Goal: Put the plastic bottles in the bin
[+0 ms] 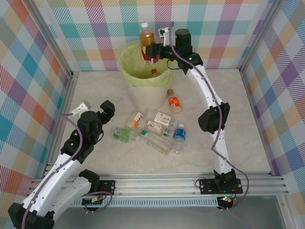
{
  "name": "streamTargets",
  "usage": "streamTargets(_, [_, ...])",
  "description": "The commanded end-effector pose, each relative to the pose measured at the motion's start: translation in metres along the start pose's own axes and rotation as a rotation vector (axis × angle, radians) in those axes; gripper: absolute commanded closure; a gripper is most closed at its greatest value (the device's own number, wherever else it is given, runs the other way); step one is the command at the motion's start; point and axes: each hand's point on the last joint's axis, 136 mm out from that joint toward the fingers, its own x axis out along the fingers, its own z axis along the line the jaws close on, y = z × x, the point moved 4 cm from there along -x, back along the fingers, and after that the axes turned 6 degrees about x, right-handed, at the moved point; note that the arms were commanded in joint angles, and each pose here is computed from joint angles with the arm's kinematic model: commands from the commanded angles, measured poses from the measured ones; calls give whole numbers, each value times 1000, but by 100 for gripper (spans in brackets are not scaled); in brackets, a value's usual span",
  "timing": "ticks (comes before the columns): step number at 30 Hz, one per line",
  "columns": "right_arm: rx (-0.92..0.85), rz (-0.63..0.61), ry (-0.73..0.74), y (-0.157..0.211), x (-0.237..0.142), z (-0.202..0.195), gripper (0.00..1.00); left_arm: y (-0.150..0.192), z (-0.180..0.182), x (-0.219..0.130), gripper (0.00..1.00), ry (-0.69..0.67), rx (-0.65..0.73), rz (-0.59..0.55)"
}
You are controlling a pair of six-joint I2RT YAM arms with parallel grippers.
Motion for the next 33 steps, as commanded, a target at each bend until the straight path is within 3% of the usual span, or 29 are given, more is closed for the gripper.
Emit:
streamTargets(1, [-153, -20, 30, 0, 9, 10, 36, 4, 11, 2, 0, -36, -23, 1])
streamTargets(8, [-265, -6, -4, 1, 7, 23, 20, 15, 17, 4, 0, -49, -27, 39])
streamTargets(18, [-334, 6, -55, -7, -19, 55, 8, 24, 23, 7, 0, -66, -35, 61])
streamTargets(29, [-324, -18, 37, -9, -49, 65, 2, 37, 28, 15, 0, -90, -69, 106])
streamTargets(33, [-273, -72, 132, -8, -72, 65, 0, 56, 39, 18, 0, -148, -90, 188])
